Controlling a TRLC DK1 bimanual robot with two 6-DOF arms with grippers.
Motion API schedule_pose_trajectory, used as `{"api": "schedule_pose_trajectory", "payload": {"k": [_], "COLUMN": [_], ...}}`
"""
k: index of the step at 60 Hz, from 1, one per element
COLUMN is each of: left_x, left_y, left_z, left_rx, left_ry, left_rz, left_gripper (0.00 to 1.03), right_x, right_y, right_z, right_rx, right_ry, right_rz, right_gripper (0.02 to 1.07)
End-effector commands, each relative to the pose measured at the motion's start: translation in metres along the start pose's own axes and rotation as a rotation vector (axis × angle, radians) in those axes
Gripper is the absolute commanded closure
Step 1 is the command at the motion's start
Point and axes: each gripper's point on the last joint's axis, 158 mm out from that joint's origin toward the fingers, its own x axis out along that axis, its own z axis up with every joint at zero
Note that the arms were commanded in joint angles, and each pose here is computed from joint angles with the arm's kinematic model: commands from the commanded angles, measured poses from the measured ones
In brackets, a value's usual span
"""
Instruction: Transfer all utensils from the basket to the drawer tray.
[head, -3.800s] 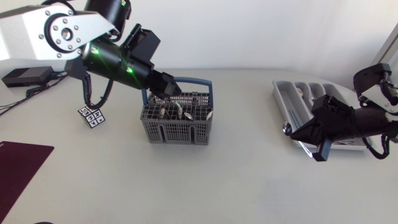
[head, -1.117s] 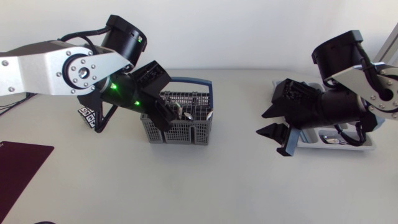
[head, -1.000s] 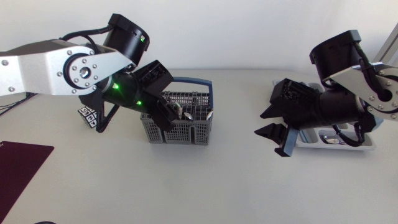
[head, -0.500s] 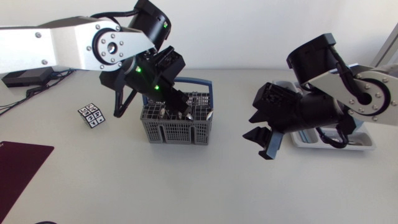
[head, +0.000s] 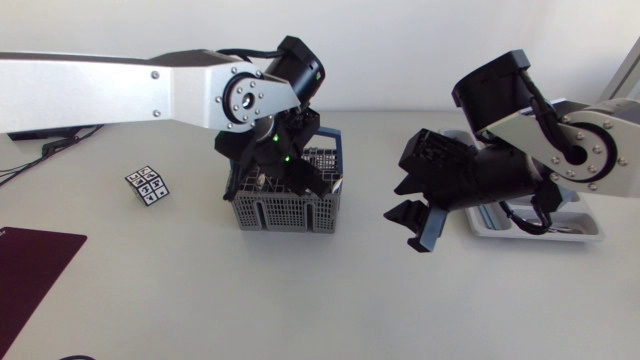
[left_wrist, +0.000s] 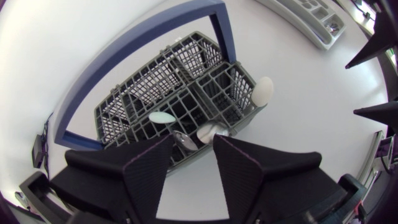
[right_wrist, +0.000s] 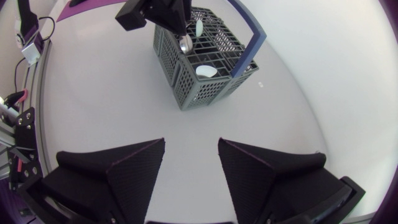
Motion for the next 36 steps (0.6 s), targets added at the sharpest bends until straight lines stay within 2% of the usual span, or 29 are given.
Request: {"api": "schedule_pose_trajectory", "payload": {"k": [1, 22, 25, 36], "left_x": [0.004, 0.014, 0.015, 0.016], "left_y": [0.003, 0.018, 0.019, 0.017], "left_z": [0.006, -0.002, -0.003, -0.005], "left_rx": [-0.038, -0.059, -0.062, -0.062], "left_ry": [0.002, 0.035, 0.039, 0.044], "left_rz": [0.022, 0.086, 0.089, 0.087], "left_gripper": [0.61, 0.62, 0.66, 0.7], "right_x": [0.008, 0.011, 0.012, 0.013], "right_y": [0.007, 0.011, 0.011, 0.013], "right_z": [-0.007, -0.011, -0.012, -0.013], "right_rx": [0.024, 0.019, 0.019, 0.014], "right_ry": [0.02, 0.029, 0.031, 0.032], "right_rz": [0.016, 0.024, 0.025, 0.025], "right_gripper": [0.43, 0.43, 0.43, 0.43]}}
